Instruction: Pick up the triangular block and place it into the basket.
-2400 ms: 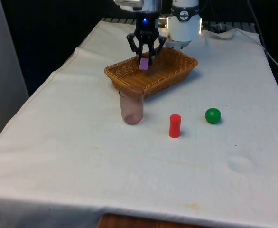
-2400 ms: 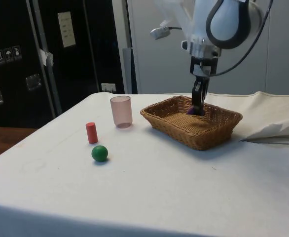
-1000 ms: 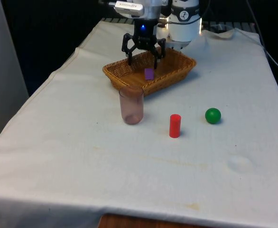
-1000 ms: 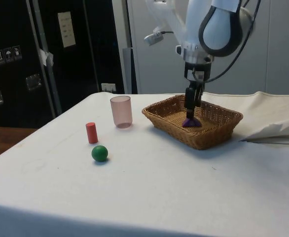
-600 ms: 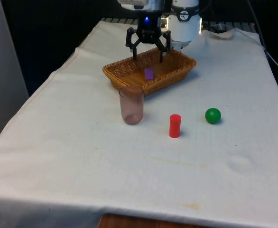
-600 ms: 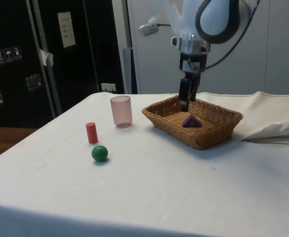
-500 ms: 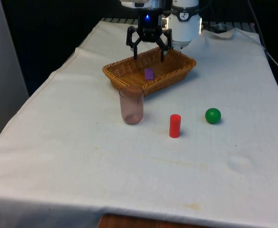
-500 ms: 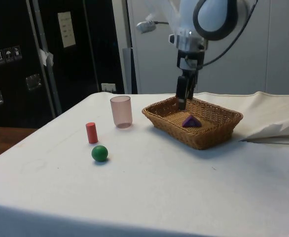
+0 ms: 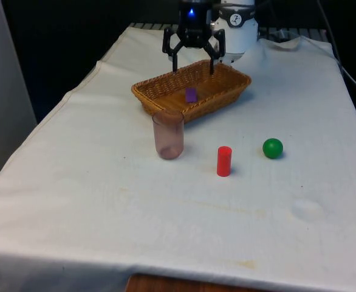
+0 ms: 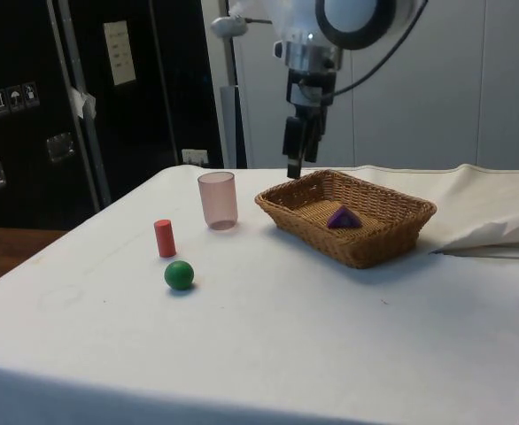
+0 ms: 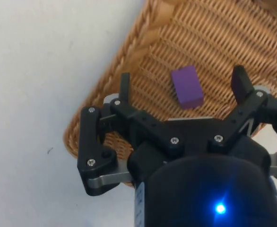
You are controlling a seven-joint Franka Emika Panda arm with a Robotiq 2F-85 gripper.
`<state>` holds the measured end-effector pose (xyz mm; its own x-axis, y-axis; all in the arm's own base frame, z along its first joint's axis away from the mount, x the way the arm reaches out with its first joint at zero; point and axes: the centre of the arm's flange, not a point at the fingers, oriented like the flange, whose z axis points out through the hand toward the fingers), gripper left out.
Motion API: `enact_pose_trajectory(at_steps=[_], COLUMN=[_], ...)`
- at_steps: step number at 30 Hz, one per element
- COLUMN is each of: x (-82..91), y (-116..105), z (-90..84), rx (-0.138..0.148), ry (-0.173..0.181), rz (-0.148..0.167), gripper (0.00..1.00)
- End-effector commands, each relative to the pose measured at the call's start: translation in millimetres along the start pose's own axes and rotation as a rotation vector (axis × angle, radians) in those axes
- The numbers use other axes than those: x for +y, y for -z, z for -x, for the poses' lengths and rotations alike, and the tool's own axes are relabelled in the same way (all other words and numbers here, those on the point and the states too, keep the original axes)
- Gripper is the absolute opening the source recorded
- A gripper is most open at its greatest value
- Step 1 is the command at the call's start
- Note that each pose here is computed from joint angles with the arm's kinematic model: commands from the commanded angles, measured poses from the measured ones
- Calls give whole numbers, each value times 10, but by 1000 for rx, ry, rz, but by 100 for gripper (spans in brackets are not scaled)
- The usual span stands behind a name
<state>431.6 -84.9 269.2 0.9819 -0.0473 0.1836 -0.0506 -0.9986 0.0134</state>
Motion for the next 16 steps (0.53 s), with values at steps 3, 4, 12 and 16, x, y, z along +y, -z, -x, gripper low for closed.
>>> enact_pose_trajectory(at_steps=[3,4,12,16], x=[-63,-77,-195,-181], y=[39,42,15,-14], z=[-138,-168,-427,-440], rx=[0,-1,6,4], ry=[-2,-1,6,7], rz=[-3,-2,18,26], gripper=[100,100,100,100])
